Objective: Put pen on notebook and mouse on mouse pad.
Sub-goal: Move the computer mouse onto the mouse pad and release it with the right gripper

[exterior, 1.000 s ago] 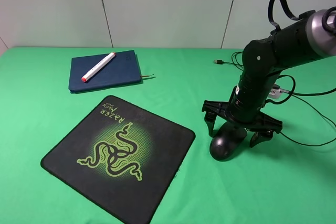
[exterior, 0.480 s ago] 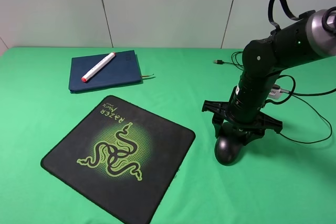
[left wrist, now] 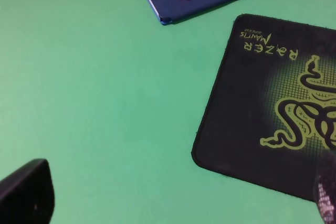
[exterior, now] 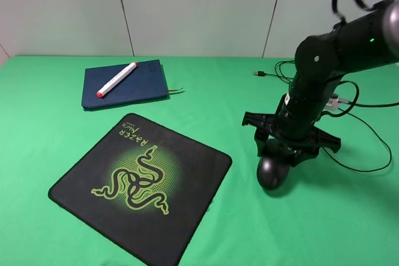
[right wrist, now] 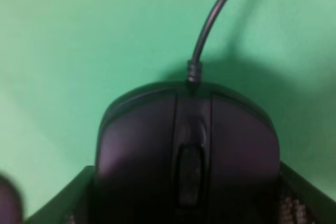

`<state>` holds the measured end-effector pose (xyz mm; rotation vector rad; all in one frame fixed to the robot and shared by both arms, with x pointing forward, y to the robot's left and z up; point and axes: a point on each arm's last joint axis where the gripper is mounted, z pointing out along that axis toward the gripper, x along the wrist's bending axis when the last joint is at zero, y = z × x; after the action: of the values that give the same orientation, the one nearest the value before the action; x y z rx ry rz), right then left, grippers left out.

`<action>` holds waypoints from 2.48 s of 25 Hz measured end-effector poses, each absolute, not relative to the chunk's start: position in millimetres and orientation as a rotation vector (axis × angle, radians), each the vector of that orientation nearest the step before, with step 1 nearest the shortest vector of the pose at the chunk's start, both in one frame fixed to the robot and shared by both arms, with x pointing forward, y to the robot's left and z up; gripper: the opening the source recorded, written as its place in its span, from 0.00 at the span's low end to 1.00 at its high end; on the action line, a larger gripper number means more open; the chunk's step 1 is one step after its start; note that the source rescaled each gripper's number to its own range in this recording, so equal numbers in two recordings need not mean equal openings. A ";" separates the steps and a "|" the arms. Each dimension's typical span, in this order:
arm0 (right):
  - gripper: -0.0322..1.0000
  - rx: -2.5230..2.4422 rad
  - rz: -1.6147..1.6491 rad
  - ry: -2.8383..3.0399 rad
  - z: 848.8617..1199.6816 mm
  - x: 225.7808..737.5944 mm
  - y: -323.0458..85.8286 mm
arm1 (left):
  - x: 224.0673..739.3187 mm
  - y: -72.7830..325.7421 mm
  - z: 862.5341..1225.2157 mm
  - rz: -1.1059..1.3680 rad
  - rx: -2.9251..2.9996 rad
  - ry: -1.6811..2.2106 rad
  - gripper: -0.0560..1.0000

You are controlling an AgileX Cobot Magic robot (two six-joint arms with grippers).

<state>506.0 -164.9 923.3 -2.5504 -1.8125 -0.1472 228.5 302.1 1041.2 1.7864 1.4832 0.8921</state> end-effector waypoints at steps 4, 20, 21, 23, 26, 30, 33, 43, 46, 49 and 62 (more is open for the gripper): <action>0.04 -2.498 -0.251 -1.897 948.0 501.7 -166.9 | 228.5 302.1 1041.2 0.892 1.786 1.483 1.00; 0.04 -2.246 -0.405 -1.936 990.0 481.9 -134.7 | 228.5 302.1 1041.2 0.892 1.786 1.483 1.00; 0.04 -2.226 -0.414 -1.951 992.2 479.8 -126.5 | 228.5 302.1 1041.2 0.892 1.786 1.483 1.00; 0.04 -2.205 -0.426 -1.966 995.4 477.8 -112.7 | 228.5 302.1 1041.2 0.892 1.786 1.483 1.00; 0.04 -2.175 -0.428 -1.995 996.1 476.4 -89.3 | 228.5 302.1 1041.2 0.892 1.786 1.483 1.00; 0.04 -2.109 -0.416 -2.063 991.2 478.4 -49.8 | 228.5 302.1 1041.2 0.892 1.786 1.483 1.00; 0.04 -2.063 -0.377 -2.109 982.8 478.6 -19.9 | 228.5 302.1 1041.2 0.892 1.786 1.483 1.00; 0.04 -1.951 -0.269 -2.235 936.4 478.7 48.1 | 228.5 301.6 1041.2 0.886 1.785 1.481 1.00; 0.04 -1.957 -0.242 -2.236 924.6 480.7 50.7 | 228.5 301.6 1041.2 0.886 1.785 1.481 1.00; 0.04 -1.960 -0.261 -2.234 921.5 482.2 52.3 | 228.5 302.1 1041.2 0.892 1.786 1.483 1.00; 0.10 -1.932 -0.325 -2.262 921.3 485.2 54.9 | 228.5 302.1 1041.2 0.892 1.786 1.483 1.00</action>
<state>485.2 54.9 921.3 -1.9324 -2.2619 -0.3248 228.5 302.1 1041.2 1.7864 1.4832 0.8921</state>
